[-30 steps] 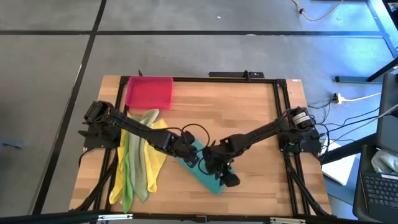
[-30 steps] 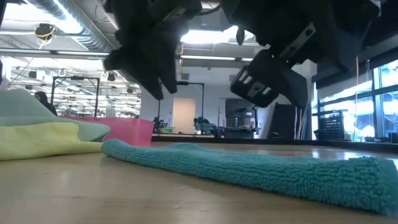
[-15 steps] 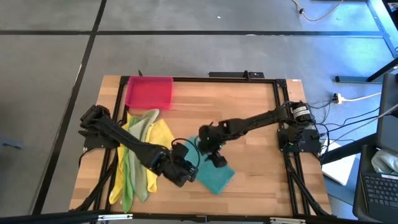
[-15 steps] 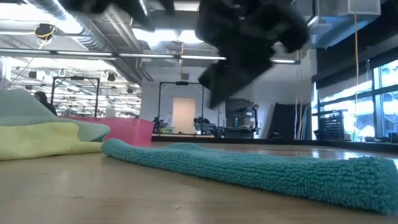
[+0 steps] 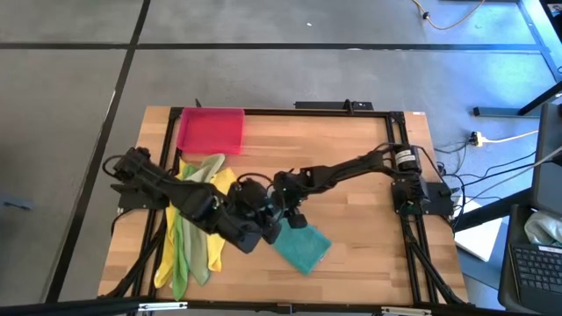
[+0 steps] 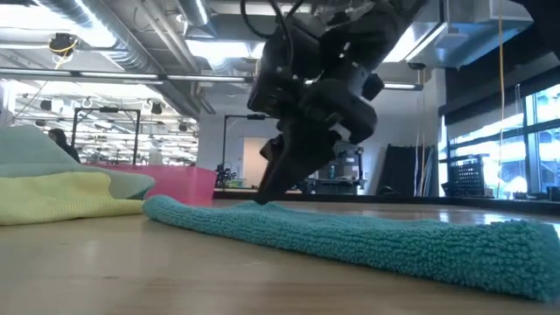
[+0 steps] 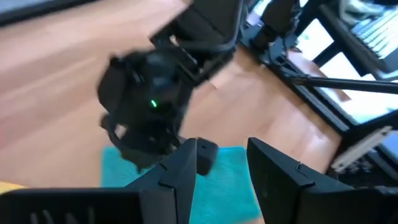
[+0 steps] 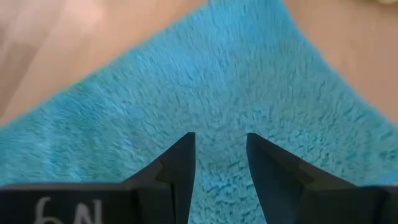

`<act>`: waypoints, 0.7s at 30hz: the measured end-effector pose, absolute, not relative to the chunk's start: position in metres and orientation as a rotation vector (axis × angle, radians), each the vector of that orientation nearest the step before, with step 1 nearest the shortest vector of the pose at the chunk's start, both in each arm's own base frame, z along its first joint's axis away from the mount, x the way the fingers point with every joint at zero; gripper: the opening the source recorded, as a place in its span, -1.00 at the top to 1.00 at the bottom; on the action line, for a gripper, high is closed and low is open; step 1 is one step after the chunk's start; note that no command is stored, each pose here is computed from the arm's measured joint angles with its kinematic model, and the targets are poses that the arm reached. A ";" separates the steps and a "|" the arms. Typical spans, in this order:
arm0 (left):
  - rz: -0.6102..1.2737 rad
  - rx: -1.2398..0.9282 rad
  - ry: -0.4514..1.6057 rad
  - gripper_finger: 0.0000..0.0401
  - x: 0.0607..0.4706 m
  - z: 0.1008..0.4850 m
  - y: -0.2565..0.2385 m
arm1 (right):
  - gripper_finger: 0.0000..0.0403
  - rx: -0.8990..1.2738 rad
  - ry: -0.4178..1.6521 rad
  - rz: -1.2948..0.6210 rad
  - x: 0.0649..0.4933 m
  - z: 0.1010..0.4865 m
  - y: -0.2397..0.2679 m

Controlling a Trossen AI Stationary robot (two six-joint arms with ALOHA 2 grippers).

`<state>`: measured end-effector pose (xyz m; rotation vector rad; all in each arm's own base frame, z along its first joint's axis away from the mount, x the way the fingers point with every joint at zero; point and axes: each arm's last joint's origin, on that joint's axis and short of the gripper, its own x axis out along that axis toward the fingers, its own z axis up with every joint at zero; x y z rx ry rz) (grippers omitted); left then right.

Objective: Fold microfiber towels
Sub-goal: Fold the blue microfiber towel

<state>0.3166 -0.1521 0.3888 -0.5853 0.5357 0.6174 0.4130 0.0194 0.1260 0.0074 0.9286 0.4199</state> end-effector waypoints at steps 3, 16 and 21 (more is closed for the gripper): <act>0.611 -0.556 0.552 0.33 0.320 0.390 -0.146 | 0.28 0.037 0.982 0.414 0.413 0.116 0.012; 0.589 -0.520 0.584 0.33 0.325 0.390 -0.138 | 0.28 0.068 1.169 0.236 0.400 0.106 -0.022; 0.608 -0.495 0.593 0.33 0.328 0.389 -0.128 | 0.28 0.109 1.268 0.180 0.389 0.110 -0.034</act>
